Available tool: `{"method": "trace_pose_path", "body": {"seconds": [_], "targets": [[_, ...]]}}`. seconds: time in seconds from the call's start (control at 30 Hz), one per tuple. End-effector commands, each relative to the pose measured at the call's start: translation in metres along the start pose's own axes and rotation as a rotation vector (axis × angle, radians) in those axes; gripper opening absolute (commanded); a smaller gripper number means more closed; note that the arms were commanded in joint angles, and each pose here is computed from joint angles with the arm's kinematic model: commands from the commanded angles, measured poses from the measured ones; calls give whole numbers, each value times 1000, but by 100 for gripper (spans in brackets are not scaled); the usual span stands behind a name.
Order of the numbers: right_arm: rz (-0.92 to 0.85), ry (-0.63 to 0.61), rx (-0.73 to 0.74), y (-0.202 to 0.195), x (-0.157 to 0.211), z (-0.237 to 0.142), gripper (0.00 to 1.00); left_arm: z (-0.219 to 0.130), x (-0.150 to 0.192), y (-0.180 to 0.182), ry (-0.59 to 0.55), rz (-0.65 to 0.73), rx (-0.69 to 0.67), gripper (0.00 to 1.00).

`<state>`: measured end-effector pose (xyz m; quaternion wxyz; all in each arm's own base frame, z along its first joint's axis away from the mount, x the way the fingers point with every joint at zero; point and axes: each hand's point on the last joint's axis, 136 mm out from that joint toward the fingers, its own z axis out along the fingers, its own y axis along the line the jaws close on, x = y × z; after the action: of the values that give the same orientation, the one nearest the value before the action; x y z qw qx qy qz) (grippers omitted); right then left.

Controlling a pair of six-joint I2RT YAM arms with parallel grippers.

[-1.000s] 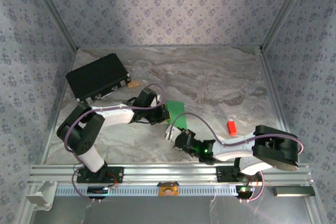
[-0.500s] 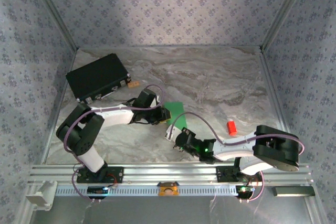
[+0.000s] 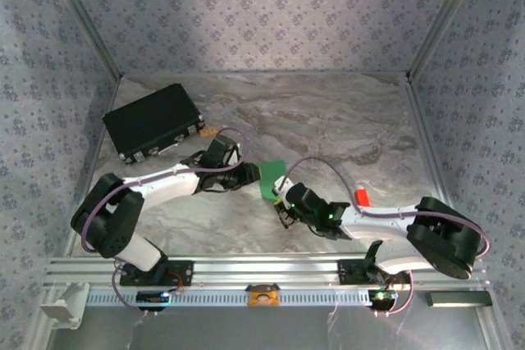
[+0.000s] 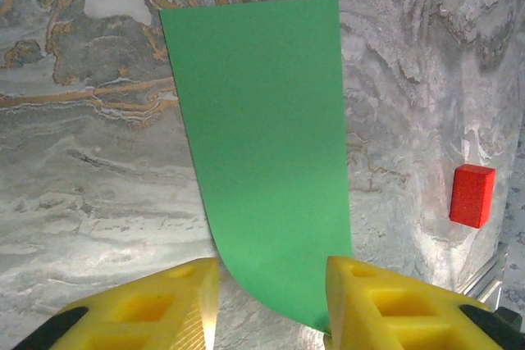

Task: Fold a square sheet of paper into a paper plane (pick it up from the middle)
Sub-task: Third fold the triangle at the center of the table.

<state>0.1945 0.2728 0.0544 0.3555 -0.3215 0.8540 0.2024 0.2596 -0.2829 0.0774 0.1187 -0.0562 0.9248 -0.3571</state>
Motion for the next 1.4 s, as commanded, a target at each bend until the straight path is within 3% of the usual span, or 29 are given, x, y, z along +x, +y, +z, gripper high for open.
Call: {"method": "trace_pose_path", "body": {"seconds": [0.0, 0.17, 0.6, 1.03, 1.37], "targets": [[157, 67, -123, 16, -2, -3, 0, -1, -7, -11, 5, 36, 14, 35], [259, 119, -187, 22, -6, -1, 0, 5, -13, -19, 25, 59, 24, 30], [450, 44, -233, 22, -13, -8, 0, 43, -28, -42, 146, 78, 100, 17], [483, 55, -218, 10, -1, -4, 0, 84, -10, -16, 250, 83, 26, 10], [458, 64, -219, 7, 0, -2, 0, 97, -1, 9, 261, 71, -47, 7]]}}
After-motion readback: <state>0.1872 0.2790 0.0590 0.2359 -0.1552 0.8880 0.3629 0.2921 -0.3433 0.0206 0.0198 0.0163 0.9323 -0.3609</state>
